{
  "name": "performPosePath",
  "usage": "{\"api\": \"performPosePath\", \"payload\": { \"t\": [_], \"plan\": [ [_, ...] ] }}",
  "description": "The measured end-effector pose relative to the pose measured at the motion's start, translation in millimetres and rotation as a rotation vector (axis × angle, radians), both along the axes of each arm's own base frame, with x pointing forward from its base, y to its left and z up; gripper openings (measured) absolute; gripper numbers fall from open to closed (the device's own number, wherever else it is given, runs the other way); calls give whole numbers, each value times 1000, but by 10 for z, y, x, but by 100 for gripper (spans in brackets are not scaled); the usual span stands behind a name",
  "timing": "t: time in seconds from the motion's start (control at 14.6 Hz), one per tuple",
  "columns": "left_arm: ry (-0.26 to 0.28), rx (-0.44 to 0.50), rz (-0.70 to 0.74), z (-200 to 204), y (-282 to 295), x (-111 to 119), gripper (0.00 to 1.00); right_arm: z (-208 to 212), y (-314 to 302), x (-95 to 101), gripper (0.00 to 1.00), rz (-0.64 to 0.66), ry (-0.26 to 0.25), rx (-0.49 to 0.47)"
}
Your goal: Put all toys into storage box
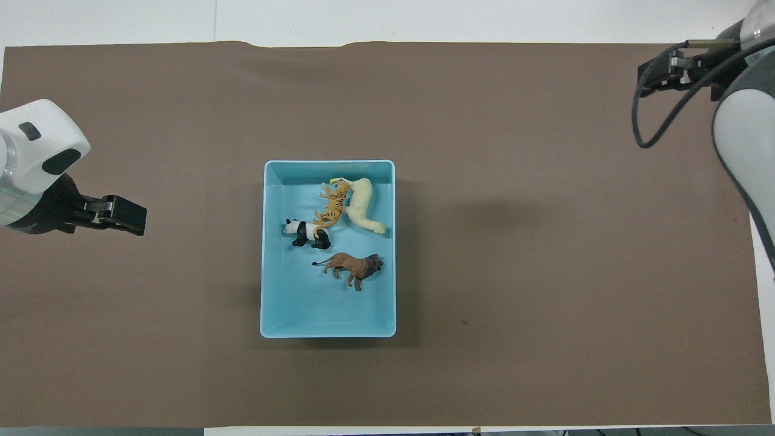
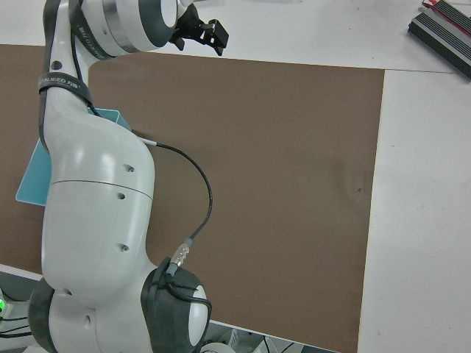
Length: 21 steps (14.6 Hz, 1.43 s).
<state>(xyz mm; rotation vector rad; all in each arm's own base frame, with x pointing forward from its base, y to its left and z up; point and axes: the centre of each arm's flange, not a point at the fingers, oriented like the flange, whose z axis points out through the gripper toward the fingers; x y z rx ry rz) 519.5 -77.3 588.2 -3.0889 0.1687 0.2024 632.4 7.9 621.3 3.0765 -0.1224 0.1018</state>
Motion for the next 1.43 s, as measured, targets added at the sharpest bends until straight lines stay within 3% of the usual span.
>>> {"api": "performPosePath", "payload": {
  "t": [0.27, 0.48, 0.61, 1.43],
  "plan": [
    [-1, 0, 2, 3, 12, 0, 100, 158, -535, -491, 100, -6, 74, 35],
    [-54, -8, 7, 13, 33, 70, 100, 283, -734, -852, 100, -47, 71, 32],
    [-72, -11, 7, -14, 34, 97, 100, 404, -854, -980, 100, -53, 67, 33],
    [-75, -23, 0, -28, -25, 93, 100, 275, -926, -933, 100, -45, 113, 50]
  ]
}}
